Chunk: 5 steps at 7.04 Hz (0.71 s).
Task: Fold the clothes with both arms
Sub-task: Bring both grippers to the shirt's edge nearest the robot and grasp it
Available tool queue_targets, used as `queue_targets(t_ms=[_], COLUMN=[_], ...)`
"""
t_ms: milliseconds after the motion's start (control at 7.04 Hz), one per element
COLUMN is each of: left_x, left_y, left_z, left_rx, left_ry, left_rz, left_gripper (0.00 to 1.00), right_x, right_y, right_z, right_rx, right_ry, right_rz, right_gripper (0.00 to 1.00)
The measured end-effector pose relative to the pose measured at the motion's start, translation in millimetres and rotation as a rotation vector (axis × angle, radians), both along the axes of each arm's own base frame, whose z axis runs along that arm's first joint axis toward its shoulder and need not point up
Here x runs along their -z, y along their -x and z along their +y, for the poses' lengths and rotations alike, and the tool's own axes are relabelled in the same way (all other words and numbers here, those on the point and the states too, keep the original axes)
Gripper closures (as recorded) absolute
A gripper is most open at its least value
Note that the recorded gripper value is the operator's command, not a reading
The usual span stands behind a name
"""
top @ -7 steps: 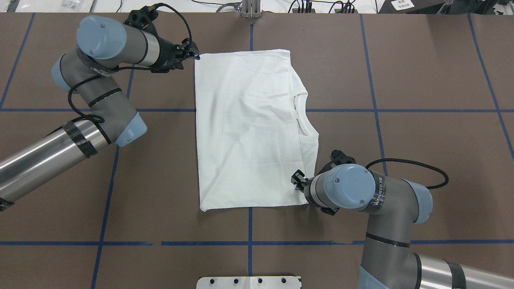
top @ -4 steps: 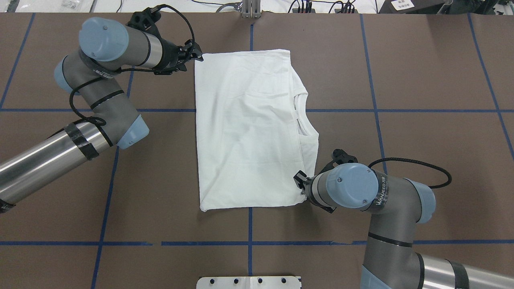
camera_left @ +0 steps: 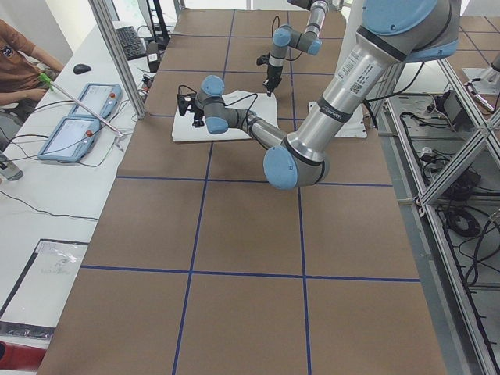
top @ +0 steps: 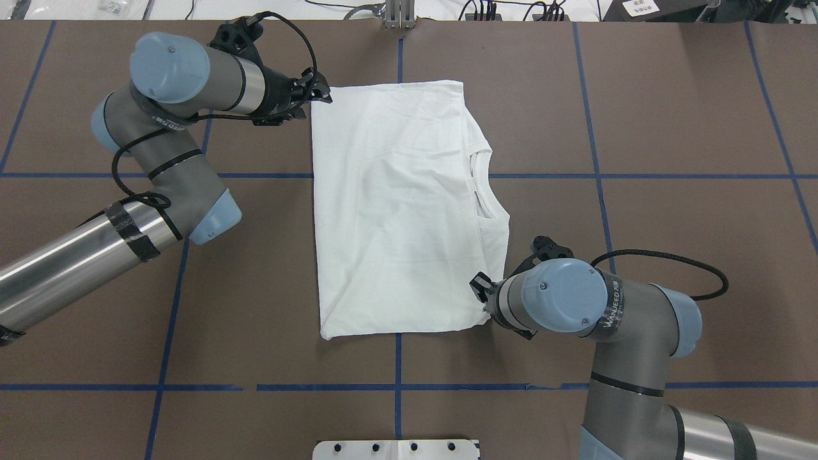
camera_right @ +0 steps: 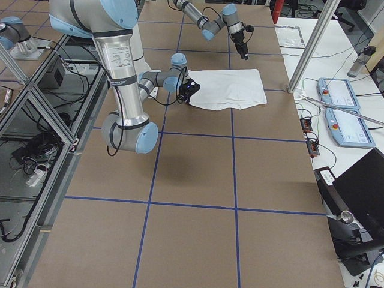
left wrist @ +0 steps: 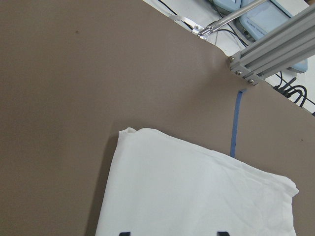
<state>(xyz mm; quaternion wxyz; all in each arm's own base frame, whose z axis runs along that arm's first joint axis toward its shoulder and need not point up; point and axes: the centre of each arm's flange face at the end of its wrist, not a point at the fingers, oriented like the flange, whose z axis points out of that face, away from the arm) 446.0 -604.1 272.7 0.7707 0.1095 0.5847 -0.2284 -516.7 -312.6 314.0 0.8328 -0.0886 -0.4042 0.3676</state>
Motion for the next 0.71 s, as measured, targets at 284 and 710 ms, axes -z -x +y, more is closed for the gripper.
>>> queue_targets(t_ms=[284, 710], left_x=[4.4, 17.1], left_y=[16.3, -22.8], left_z=[67.2, 236.8], left_rx=[-0.062, -0.165], left_ry=[0.068, 0.259], left_rz=[0.102, 0.131], left_gripper=[0.30, 0.28], right_x=[-1.5, 1.6], right_y=[-14.0, -24.3], right_z=[11.1, 29.7], right_rx=[0.007, 0.018], right_ry=[0.005, 0.018], right_rz=[-0.008, -0.027], right_gripper=[1.00, 1.00])
